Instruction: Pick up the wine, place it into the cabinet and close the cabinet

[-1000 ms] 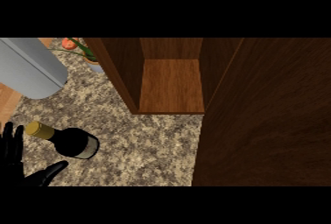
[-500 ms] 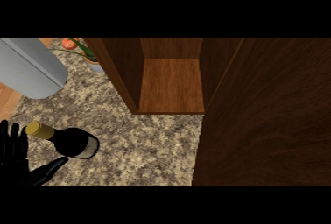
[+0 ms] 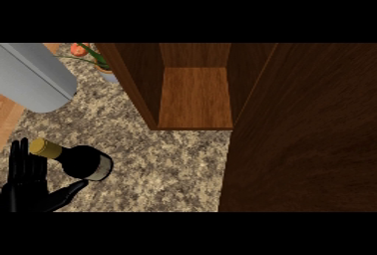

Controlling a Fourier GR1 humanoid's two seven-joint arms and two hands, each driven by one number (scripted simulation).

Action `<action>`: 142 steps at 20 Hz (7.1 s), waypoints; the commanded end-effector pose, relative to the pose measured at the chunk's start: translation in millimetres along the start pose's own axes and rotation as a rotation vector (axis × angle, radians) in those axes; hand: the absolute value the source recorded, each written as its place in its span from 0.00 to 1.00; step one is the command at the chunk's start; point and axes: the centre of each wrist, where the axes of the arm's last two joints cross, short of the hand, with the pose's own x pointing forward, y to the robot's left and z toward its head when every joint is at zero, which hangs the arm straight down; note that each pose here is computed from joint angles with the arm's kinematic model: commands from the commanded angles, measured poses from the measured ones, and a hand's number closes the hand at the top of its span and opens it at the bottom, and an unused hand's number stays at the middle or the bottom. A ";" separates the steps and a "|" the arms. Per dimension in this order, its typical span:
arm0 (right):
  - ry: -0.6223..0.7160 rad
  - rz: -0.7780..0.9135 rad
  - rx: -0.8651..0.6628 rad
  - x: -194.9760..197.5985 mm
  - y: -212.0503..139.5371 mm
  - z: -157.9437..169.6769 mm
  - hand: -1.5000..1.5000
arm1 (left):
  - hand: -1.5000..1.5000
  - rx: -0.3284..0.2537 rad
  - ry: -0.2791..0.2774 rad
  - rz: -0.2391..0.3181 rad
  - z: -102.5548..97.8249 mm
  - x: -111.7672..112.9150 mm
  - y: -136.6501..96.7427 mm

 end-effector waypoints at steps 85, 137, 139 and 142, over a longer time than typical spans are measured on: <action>-0.042 -0.016 0.001 28.0 -0.7 24.2 0.00 | 1.00 -0.678 -0.133 0.048 -24.4 68.5 -140.6; -0.035 0.015 0.012 28.0 -4.2 22.6 0.00 | 1.00 -0.519 -0.165 -0.032 -25.0 6.5 -279.6; -0.038 0.016 0.009 22.5 -1.6 15.7 0.00 | 1.00 -0.511 -0.197 -0.066 -22.9 13.1 -296.1; -0.051 0.008 0.009 13.5 -11.1 7.3 0.00 | 1.00 -0.514 -0.190 -0.072 -21.7 -1.3 -297.9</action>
